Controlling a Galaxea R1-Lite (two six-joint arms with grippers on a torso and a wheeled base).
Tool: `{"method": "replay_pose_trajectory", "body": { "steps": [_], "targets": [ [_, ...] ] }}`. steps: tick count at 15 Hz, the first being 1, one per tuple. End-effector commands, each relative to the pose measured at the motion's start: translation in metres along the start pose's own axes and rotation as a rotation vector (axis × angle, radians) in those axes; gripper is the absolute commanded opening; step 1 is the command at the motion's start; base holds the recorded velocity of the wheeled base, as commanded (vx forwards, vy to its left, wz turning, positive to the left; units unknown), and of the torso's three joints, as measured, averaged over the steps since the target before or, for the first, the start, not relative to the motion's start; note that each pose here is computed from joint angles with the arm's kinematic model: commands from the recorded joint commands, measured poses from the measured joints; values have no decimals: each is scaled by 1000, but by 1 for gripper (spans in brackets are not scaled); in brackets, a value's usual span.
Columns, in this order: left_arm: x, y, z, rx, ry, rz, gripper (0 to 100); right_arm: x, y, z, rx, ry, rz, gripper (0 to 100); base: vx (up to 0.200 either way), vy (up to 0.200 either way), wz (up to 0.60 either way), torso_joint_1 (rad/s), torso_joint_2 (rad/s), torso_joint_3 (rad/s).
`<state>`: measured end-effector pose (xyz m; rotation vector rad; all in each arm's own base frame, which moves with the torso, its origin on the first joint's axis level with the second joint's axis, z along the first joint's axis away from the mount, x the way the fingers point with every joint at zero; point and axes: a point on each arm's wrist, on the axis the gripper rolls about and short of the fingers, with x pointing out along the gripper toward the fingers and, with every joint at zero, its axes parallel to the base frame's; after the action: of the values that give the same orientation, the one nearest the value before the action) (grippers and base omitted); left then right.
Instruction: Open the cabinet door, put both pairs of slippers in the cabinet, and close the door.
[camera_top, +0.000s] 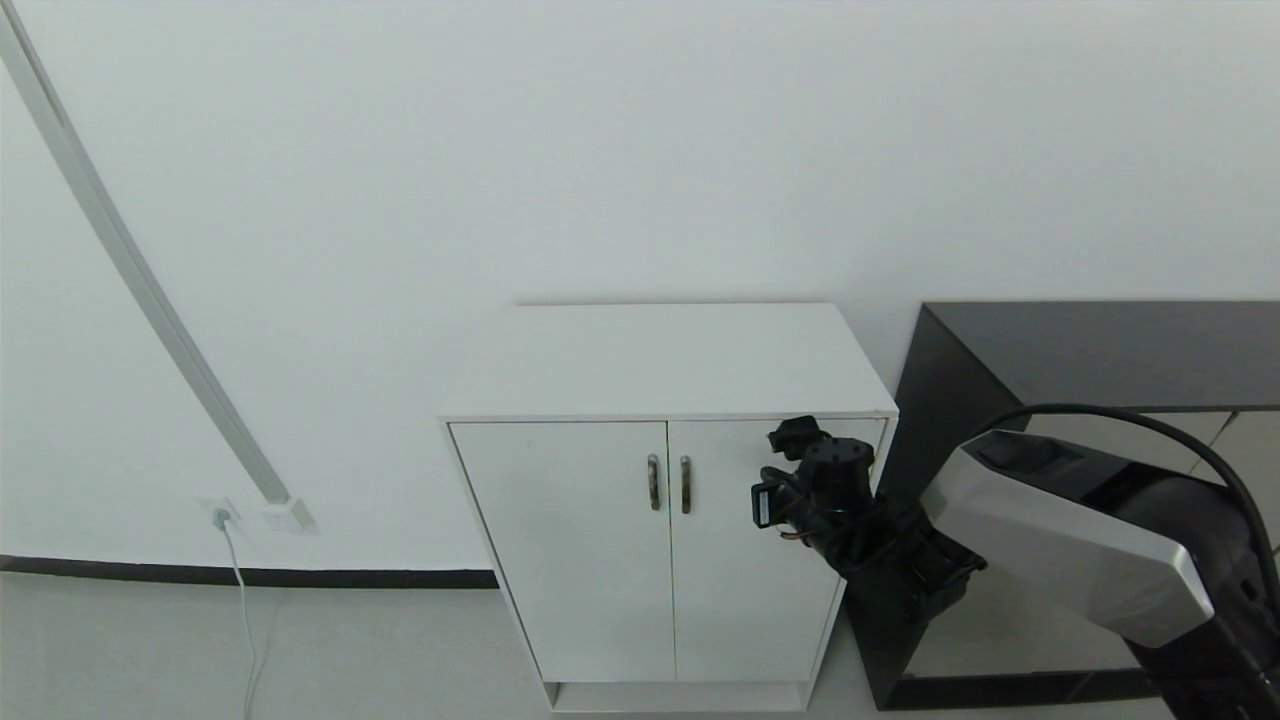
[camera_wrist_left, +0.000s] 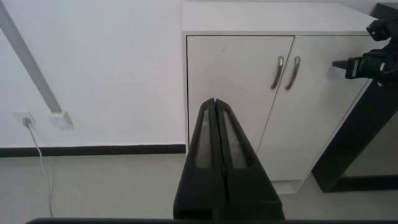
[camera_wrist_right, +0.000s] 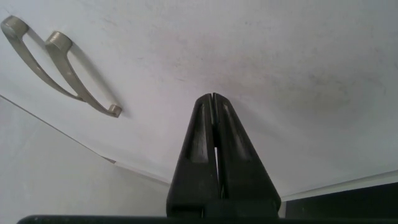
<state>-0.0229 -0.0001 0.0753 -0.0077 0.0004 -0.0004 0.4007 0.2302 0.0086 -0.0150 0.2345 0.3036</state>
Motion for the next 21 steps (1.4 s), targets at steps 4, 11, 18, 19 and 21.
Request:
{"method": "replay_pose_trajectory", "body": {
  "steps": [4, 11, 18, 19, 21],
  "targets": [
    [0, 0, 0, -2, 1, 2, 0, 5, -4, 2, 4, -7, -11, 0, 0, 0, 0, 0, 0, 0],
    [0, 0, 0, -2, 1, 2, 0, 13, -7, 1, 7, -20, -19, 0, 0, 0, 0, 0, 0, 0],
    [0, 0, 0, 0, 0, 3, 0, 18, -6, -1, 9, -29, -18, 0, 0, 0, 0, 0, 0, 0],
    [0, 0, 0, 0, 1, 2, 0, 17, -4, 0, 8, -30, -17, 0, 0, 0, 0, 0, 0, 0],
    [0, 0, 0, -2, 1, 2, 0, 10, -2, 6, 7, -31, -9, 0, 0, 0, 0, 0, 0, 0]
  ]
}}
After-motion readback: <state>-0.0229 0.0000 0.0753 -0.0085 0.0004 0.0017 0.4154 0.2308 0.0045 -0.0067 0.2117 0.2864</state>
